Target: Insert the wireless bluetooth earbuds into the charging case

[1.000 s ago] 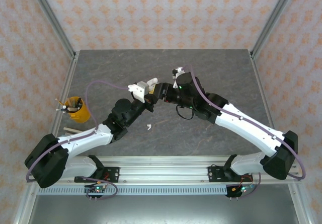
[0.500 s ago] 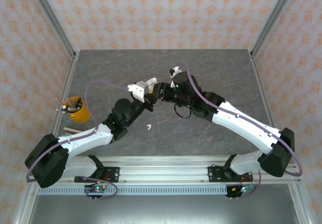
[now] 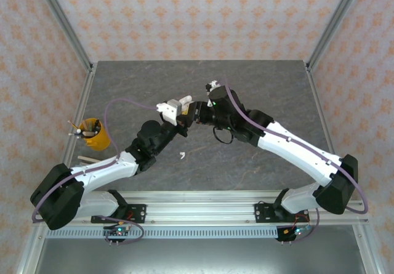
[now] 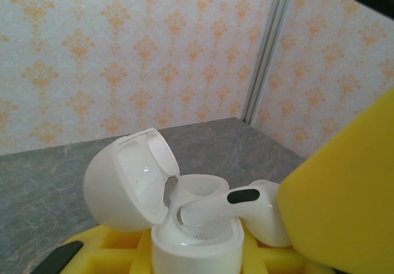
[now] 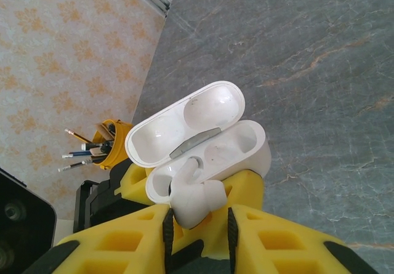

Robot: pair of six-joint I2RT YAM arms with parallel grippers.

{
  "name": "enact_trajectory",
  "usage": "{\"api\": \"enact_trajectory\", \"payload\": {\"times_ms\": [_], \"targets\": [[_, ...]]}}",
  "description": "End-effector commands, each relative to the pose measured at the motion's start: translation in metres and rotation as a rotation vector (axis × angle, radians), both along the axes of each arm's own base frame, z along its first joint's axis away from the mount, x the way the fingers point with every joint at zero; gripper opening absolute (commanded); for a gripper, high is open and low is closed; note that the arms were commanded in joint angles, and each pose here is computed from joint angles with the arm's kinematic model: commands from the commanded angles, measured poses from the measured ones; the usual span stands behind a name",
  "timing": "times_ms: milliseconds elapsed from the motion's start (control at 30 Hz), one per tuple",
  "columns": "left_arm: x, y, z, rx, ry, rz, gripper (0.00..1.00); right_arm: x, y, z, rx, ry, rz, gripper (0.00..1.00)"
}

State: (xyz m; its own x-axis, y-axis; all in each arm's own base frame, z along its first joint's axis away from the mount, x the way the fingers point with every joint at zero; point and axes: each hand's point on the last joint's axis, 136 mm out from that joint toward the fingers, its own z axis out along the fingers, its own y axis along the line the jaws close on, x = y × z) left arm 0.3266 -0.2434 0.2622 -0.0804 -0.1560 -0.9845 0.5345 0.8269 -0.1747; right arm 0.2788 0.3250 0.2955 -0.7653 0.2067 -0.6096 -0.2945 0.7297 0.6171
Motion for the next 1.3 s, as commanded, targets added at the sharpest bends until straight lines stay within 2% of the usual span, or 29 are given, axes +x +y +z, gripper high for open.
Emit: {"api": "enact_trajectory", "payload": {"times_ms": [0, 600, 867, 1033, 1267], "targets": [[-0.010, -0.016, 0.004, 0.028, -0.020, -0.097, 0.00, 0.005, 0.005, 0.029, 0.036, -0.074, 0.004, 0.30], [-0.017, -0.024, -0.003, 0.052, -0.002, -0.152, 0.00, 0.011, -0.002, 0.044, 0.043, -0.104, -0.014, 0.27], [-0.016, 0.003, -0.008, 0.083, -0.022, -0.049, 0.00, 0.005, -0.053, 0.053, 0.067, -0.122, -0.135, 0.29], [-0.015, 0.036, -0.005, 0.078, -0.031, 0.020, 0.00, -0.012, -0.080, 0.009, -0.020, -0.051, -0.161, 0.37], [-0.013, 0.078, 0.010, 0.047, -0.067, 0.097, 0.00, -0.024, -0.072, -0.096, -0.181, 0.168, -0.110, 0.60]]}}
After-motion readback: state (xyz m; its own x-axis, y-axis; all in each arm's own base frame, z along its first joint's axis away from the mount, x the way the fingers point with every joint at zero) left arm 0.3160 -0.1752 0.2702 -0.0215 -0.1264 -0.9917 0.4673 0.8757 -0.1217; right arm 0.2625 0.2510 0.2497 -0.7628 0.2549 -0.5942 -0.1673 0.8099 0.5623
